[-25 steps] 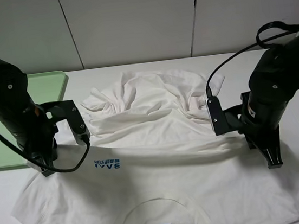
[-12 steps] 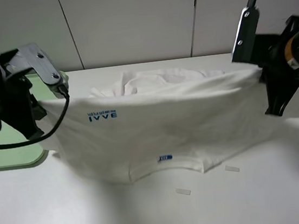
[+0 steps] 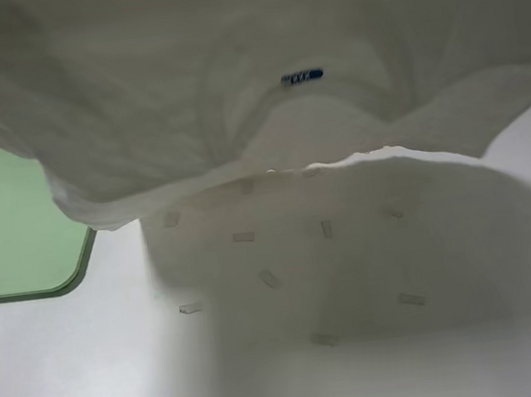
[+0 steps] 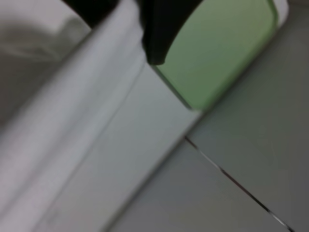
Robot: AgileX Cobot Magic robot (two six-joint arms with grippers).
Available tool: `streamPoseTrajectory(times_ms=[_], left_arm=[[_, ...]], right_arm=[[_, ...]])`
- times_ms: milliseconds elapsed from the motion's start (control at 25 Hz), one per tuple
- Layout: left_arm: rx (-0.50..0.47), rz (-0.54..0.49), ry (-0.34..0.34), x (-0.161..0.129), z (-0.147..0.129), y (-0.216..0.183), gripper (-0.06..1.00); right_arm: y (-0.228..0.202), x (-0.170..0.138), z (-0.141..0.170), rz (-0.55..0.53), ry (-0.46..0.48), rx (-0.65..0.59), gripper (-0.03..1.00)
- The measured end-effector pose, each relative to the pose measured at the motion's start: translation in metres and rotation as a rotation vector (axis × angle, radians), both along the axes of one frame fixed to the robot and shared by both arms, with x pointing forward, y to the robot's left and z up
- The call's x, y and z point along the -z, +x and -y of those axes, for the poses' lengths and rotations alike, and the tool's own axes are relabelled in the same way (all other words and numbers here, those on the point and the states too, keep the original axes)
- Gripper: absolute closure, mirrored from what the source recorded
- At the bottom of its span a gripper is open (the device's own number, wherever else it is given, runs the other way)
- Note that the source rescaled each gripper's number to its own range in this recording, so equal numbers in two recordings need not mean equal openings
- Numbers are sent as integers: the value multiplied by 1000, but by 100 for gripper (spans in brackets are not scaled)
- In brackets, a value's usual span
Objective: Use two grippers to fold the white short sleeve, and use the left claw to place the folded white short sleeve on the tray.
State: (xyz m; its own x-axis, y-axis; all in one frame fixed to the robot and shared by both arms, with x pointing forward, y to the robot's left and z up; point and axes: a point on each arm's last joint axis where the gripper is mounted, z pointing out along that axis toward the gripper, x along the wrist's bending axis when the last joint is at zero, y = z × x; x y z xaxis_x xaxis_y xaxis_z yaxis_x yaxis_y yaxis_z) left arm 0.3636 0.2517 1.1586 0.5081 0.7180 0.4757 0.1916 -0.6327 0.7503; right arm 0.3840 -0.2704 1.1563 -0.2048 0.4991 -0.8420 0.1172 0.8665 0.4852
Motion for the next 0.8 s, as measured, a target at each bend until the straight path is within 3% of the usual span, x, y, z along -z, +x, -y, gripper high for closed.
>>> streamPoseTrajectory(times_ms=[160,280,360,480,560,600,760,800], left_arm=[[22,160,-110,-66,-14,-37,94],[30,210,-97,-91,-17,-40,94],[9,168,-12,-87,-14,-26,94],[-33,11,168,-59,-4,14,94],[-45,-110,281,-29,7,44,94],[-45,-110,281,-29,7,44,94],[-32,-307,491,36,23,94,94],[-30,-351,585,62,29,115,94]], right_arm=[[-42,-69,18,227,-96,-52,97],[-38,-94,17,249,-120,-49,97],[-22,-99,10,220,-135,-46,97],[18,-83,-9,97,-193,-42,97],[53,-61,-25,-18,-241,-35,97],[71,-48,-33,-74,-265,-35,97],[138,20,-62,-304,-389,-35,97],[153,39,-67,-346,-411,-41,97]])
